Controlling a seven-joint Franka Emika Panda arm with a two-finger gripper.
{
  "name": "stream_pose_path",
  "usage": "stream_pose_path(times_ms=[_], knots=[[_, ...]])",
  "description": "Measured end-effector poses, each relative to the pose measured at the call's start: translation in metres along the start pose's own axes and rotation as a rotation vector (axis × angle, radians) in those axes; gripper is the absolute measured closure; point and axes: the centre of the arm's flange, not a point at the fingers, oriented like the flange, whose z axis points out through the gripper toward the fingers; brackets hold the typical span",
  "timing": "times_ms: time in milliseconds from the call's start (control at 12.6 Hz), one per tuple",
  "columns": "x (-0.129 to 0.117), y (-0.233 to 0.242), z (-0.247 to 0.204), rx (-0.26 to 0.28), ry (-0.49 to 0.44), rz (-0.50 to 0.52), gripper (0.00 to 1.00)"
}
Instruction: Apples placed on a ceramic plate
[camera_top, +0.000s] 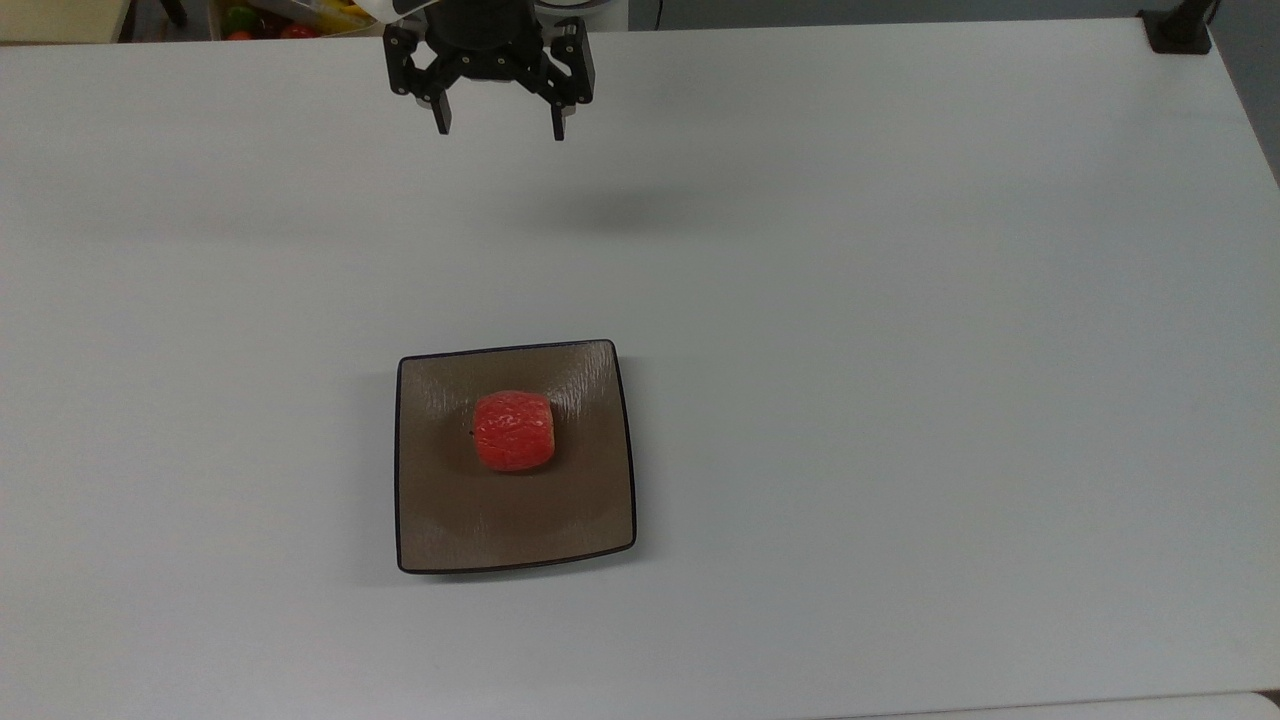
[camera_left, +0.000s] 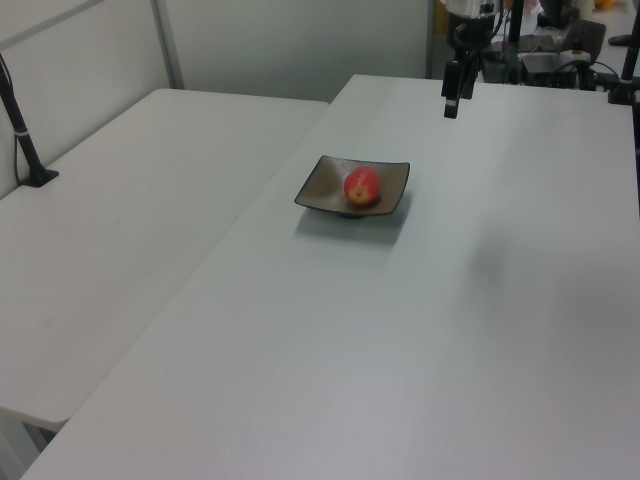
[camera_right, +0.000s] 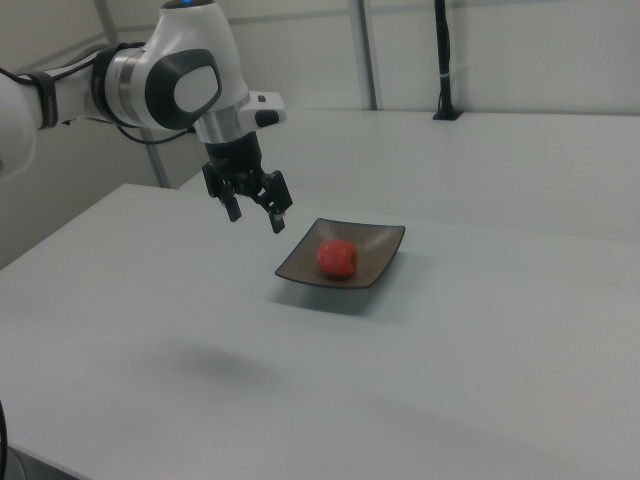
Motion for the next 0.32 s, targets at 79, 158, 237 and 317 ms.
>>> stream_pose_path(times_ms=[79,158,237,317], knots=[[-0.0008,-0.0007,0.0012,-0.01,-0.006,-0.005,0.0],[-0.0015,-0.0016,0.0019,-0.015,-0.013,-0.009,0.0],[-0.0027,-0.0025,0.0028,-0.026,-0.023,-0.015,0.0],[-0.0036,-0.0022,0.0035,-0.035,-0.03,-0.019,0.0]])
